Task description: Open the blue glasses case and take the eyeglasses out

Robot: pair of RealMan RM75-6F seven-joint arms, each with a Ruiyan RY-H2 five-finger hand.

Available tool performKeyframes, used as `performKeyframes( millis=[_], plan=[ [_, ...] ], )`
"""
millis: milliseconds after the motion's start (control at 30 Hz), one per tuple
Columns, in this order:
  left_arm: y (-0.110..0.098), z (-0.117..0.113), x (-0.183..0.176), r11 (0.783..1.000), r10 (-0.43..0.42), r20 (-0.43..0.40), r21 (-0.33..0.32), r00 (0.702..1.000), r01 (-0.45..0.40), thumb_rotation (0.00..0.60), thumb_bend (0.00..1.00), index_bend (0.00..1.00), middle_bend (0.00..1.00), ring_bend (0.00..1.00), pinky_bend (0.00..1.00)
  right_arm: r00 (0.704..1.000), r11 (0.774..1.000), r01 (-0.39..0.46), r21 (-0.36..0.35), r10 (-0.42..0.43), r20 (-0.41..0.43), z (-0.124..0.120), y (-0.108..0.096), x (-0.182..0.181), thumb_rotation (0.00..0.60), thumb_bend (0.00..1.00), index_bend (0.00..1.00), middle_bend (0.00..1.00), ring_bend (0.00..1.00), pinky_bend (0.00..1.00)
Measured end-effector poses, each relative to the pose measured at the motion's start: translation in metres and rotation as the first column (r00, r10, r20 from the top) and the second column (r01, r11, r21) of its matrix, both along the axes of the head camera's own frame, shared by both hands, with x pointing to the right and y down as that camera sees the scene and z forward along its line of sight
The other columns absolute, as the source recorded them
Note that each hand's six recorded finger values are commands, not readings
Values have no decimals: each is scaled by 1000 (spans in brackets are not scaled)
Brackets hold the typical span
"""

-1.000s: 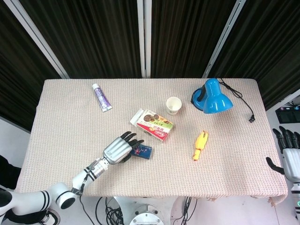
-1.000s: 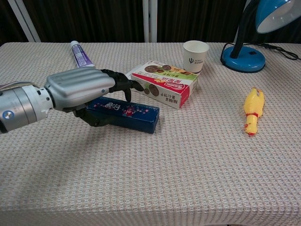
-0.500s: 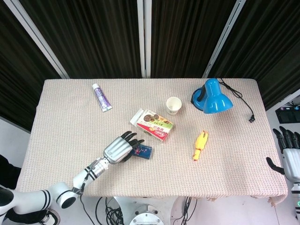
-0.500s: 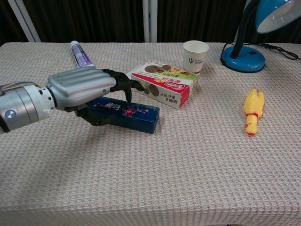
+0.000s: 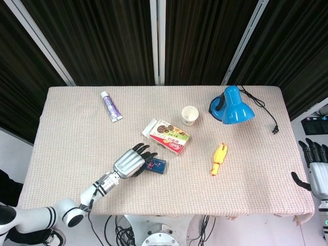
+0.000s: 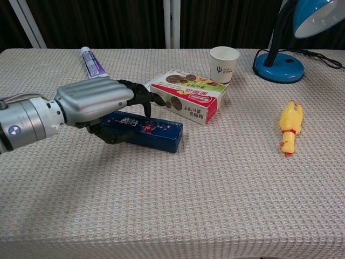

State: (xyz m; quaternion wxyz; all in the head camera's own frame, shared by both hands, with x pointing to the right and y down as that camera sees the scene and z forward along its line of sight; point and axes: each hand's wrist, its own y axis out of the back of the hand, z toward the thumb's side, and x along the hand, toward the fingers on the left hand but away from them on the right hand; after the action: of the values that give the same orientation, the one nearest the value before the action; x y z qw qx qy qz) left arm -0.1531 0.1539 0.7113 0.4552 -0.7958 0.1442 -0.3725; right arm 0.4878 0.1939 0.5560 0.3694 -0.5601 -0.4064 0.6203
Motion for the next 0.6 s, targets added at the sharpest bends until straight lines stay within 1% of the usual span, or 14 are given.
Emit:
performKeyframes(
  millis=[233,467,600],
  plan=[
    [-3,-1,1,999,-34,-26,-23,999,33,600,513,192,447,127,135,1000,1000,2,-1,-2,0,1,0,0,600,212,0,0,0,0],
    [-4,0,1,995,-76,-35,-74,996,73,600,559,235,518,158,136,1000,1000,1,1,-1,2,1,0,0,600,212,0,0,0,0],
    [-6,2,1,989,-100,-31,-108,994,96,600,582,266,584,197,143,1000,1000,2,3,-2,2,1,0,0,600,212,0,0,0,0]
  ],
)
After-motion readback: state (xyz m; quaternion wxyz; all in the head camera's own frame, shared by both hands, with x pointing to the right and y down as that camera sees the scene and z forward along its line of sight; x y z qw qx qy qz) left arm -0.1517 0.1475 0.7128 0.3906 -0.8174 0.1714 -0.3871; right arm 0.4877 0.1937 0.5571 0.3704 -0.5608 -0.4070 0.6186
